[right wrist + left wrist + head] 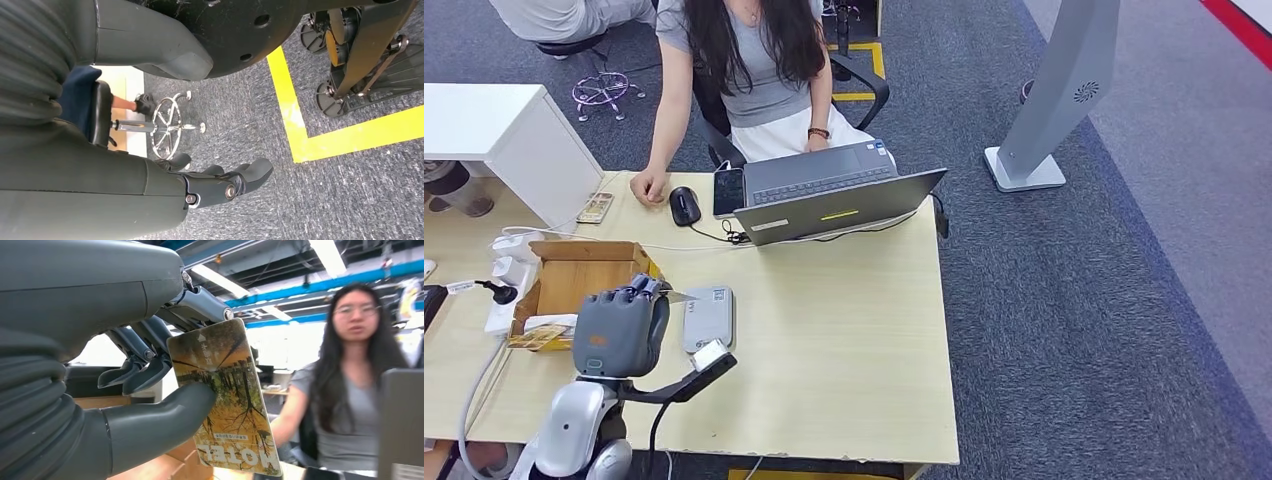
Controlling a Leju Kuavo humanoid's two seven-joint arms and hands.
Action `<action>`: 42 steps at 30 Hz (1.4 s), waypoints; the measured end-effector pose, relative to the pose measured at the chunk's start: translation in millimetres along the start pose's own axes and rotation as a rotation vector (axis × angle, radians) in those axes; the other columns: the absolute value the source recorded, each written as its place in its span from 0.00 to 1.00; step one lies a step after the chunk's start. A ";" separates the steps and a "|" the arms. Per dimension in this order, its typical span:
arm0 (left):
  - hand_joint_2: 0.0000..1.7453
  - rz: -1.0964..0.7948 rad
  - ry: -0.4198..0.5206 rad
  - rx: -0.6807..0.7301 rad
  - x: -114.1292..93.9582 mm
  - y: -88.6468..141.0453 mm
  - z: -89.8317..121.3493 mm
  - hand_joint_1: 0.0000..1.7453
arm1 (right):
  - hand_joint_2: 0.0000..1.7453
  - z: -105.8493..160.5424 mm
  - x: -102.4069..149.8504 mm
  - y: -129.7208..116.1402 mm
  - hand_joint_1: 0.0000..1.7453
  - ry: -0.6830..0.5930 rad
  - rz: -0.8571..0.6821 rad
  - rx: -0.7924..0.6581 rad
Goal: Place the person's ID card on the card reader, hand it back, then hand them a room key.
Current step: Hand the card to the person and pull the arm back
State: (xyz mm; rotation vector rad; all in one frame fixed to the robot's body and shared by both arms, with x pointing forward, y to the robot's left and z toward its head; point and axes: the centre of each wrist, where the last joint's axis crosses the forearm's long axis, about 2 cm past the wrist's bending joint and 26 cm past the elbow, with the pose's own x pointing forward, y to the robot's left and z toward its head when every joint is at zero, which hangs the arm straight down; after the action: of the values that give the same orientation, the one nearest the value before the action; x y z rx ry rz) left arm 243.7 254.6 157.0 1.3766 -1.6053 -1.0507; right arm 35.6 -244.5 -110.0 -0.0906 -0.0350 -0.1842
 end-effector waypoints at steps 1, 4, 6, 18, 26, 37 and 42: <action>1.00 -0.009 0.011 -0.009 -2.3 -2.7 -4.4 1.00 | 1.00 0.0 0.1 0.1 0.00 0.001 0.003 0.000; 1.00 -0.038 0.044 -0.049 -7.9 -12.7 -16.3 1.00 | 1.00 0.1 0.7 0.4 0.00 0.003 0.015 0.001; 1.00 -0.056 0.067 -0.080 -10.3 -19.7 -23.8 1.00 | 1.00 0.2 1.3 0.6 0.00 0.004 0.023 0.002; 1.00 -0.087 0.113 -0.169 -15.2 -42.6 -38.2 1.00 | 1.00 0.3 1.9 1.0 0.00 0.007 0.036 0.002; 1.00 -0.066 0.114 -0.240 -18.2 -53.5 -34.1 1.00 | 1.00 0.3 1.8 1.3 0.00 0.005 0.046 0.006; 1.00 -0.018 0.097 -0.366 -19.7 -67.3 -26.6 1.00 | 1.00 0.4 1.7 1.6 0.00 0.005 0.051 0.008; 1.00 -0.009 0.094 -0.396 -20.9 -72.2 -24.3 1.00 | 1.00 0.4 1.6 1.6 0.00 0.005 0.052 0.008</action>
State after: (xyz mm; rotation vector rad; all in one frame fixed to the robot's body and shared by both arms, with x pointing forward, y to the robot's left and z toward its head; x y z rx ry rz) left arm 295.2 266.9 98.3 1.1461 -1.2419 -1.2138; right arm 37.4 -243.2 -109.7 -0.0834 -0.0284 -0.1323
